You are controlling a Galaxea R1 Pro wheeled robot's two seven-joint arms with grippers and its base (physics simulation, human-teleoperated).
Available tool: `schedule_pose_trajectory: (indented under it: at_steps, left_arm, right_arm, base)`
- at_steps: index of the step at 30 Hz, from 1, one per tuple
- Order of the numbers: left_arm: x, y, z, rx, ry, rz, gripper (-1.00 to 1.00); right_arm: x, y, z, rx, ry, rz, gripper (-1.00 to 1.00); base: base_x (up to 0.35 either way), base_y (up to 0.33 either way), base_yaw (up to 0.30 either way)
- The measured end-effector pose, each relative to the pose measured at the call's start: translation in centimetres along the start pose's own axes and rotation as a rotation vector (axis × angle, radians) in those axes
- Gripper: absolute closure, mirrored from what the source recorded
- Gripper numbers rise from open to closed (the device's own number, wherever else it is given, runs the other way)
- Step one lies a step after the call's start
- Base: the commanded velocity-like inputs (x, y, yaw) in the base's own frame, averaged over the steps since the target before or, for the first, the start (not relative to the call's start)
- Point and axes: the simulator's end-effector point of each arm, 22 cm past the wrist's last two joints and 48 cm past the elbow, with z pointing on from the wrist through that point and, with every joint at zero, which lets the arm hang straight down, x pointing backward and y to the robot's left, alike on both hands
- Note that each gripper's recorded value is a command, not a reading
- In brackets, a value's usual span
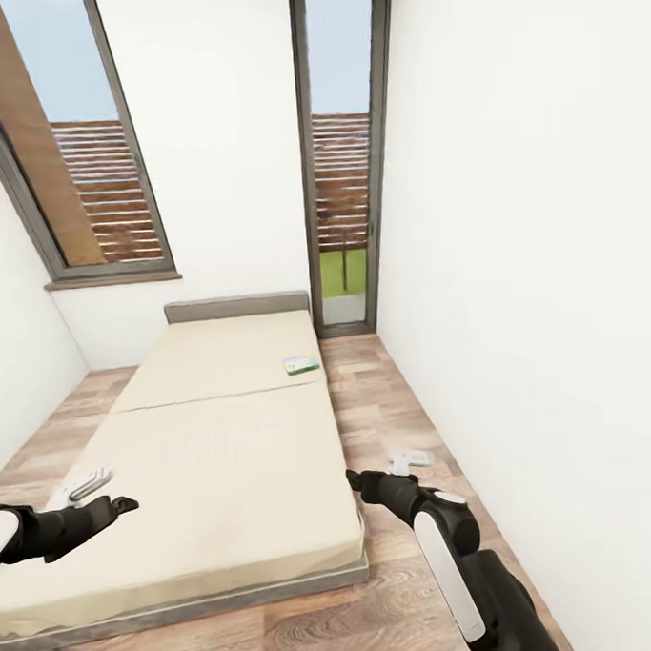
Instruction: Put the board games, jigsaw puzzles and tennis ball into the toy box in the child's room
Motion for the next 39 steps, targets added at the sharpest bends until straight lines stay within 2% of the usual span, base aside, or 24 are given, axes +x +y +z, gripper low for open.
schedule_pose_trajectory:
  at_steps: [12, 27, 39]
  left_arm:
    - [0.0, 0.0, 0.0, 0.0, -0.001, 0.0, -1.0]
    - [0.2, -0.1, 0.0, 0.0, 0.003, 0.003, -1.0]
    - [0.2, -0.1, 0.1, 0.0, 0.005, 0.005, -1.0]
  right_arm:
    - [0.0, 0.0, 0.0, 0.001, 0.0, 0.0, -1.0]
    - [0.0, 0.1, 0.0, -0.001, -0.003, -0.002, -1.0]
    - [0.4, 1.1, 0.0, -0.014, 0.003, -0.028, -1.0]
  base:
    - [0.043, -0.041, 0.294]
    - [0.21, -0.2, 0.294]
    - [0.204, -0.23, 0.293]
